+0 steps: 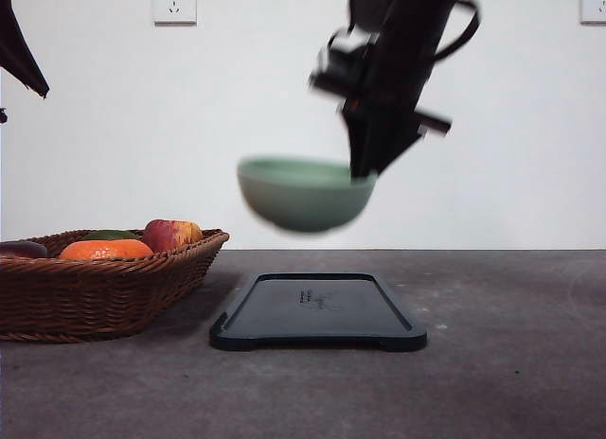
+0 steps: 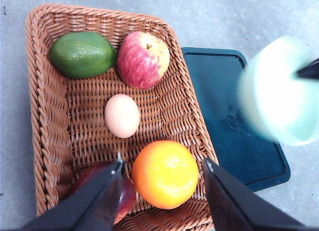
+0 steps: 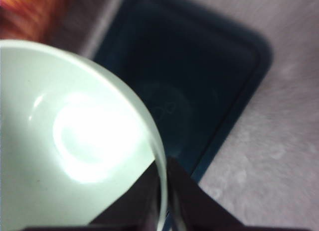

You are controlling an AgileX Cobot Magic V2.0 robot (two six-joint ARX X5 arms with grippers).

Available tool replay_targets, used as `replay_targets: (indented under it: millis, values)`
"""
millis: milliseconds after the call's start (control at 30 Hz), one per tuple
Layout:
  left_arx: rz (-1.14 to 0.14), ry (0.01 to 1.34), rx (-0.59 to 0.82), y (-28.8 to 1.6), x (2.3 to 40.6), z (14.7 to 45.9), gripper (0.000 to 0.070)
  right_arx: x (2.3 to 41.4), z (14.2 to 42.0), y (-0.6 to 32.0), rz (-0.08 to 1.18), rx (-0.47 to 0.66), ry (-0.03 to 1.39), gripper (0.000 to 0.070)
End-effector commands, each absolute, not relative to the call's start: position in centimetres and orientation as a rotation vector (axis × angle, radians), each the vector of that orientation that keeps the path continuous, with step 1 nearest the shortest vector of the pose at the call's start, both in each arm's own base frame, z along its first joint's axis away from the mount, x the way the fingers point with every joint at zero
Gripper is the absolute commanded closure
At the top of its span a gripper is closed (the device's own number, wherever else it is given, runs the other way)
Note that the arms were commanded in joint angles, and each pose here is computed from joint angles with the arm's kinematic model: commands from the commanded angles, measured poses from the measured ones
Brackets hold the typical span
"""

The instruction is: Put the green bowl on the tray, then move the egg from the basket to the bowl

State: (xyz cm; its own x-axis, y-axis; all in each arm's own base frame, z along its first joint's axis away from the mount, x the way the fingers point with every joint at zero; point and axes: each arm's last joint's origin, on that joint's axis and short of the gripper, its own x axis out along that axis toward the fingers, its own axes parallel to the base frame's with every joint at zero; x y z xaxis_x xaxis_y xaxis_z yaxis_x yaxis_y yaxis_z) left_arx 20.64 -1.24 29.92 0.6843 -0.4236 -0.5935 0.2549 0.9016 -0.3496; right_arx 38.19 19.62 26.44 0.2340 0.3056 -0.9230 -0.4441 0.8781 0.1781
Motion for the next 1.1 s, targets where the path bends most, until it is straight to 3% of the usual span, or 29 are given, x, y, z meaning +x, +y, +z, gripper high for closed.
replay_targets:
  millis: [0,233,433,467,567,667,833,1067]
  values:
    - [-0.394,0.695,-0.241,-1.3,20.9,30.7,0.0389,38.9,26.0,20.3,0.506,-0.131,1.224,0.07]
    - [-0.394,0.695,-0.241,-1.3,20.9,30.7,0.0389,39.8,22.8,20.8,0.488,-0.147,1.296,0.07]
    - [-0.394,0.696,-0.241,-1.3,20.9,30.6,0.0389,40.2,21.8,20.9,0.485,-0.155,1.309,0.0696]
    - [-0.394,0.696,-0.241,-1.3,20.9,30.6,0.0389,40.2,21.8,20.9,0.485,-0.154,1.31,0.068]
    - [-0.394,0.696,-0.241,-1.3,20.9,30.6,0.0389,40.3,21.8,20.9,0.486,-0.156,1.308,0.0467]
    - [-0.394,0.7,-0.242,-1.3,20.9,30.6,0.0389,40.3,21.9,20.9,0.486,-0.154,1.303,0.0409]
    - [-0.393,0.708,-0.243,-1.3,20.8,30.6,0.0389,40.1,24.6,20.5,0.48,-0.151,1.287,0.041]
    - [-0.39,0.742,-0.25,-1.3,20.6,30.3,0.0389,38.1,31.0,20.2,0.488,-0.144,1.057,0.0414]
